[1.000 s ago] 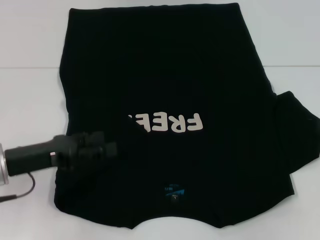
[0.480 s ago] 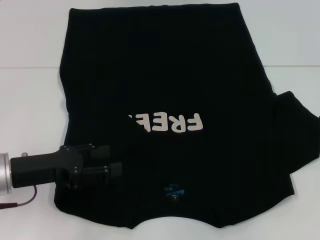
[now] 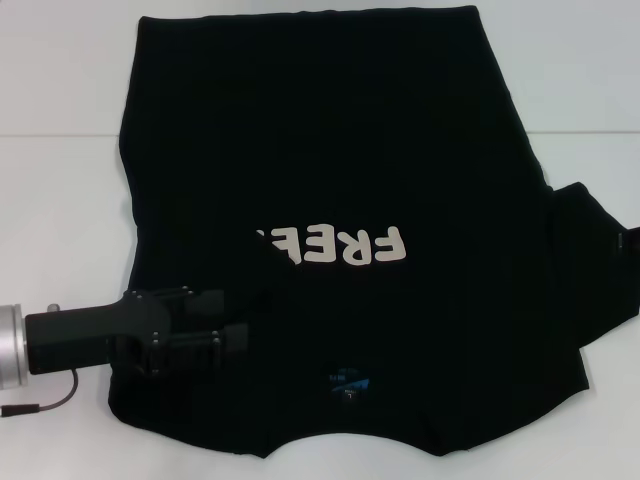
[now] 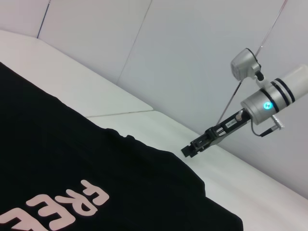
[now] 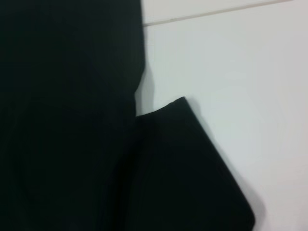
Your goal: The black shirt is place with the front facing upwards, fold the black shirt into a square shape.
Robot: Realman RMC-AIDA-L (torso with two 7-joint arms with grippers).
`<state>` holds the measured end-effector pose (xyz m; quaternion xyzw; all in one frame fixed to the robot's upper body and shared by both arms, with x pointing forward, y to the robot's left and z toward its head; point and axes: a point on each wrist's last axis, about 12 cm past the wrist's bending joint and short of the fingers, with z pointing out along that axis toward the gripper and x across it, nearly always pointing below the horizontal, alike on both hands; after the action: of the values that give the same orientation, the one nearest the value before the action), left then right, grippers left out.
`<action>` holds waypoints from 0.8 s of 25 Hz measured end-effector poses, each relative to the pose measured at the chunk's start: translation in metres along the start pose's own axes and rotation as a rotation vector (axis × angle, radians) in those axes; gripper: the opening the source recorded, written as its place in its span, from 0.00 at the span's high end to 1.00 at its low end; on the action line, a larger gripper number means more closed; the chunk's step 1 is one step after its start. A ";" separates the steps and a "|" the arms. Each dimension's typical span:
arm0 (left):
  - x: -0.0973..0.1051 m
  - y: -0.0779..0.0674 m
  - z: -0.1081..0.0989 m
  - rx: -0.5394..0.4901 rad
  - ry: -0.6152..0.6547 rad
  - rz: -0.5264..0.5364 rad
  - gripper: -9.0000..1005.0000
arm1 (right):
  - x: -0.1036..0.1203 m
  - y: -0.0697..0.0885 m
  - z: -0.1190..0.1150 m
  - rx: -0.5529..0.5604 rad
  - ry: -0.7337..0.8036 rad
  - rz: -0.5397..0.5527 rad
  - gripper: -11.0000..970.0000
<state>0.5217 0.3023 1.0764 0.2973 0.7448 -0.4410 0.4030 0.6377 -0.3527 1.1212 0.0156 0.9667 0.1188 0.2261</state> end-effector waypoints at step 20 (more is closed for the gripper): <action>0.001 0.000 0.002 0.002 -0.001 -0.008 0.23 | 0.005 0.011 0.015 0.011 0.030 -0.038 0.09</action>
<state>0.5215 0.3007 1.0754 0.2944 0.7453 -0.4436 0.4013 0.6397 -0.3380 1.1089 -0.0032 0.9708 0.1096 0.2135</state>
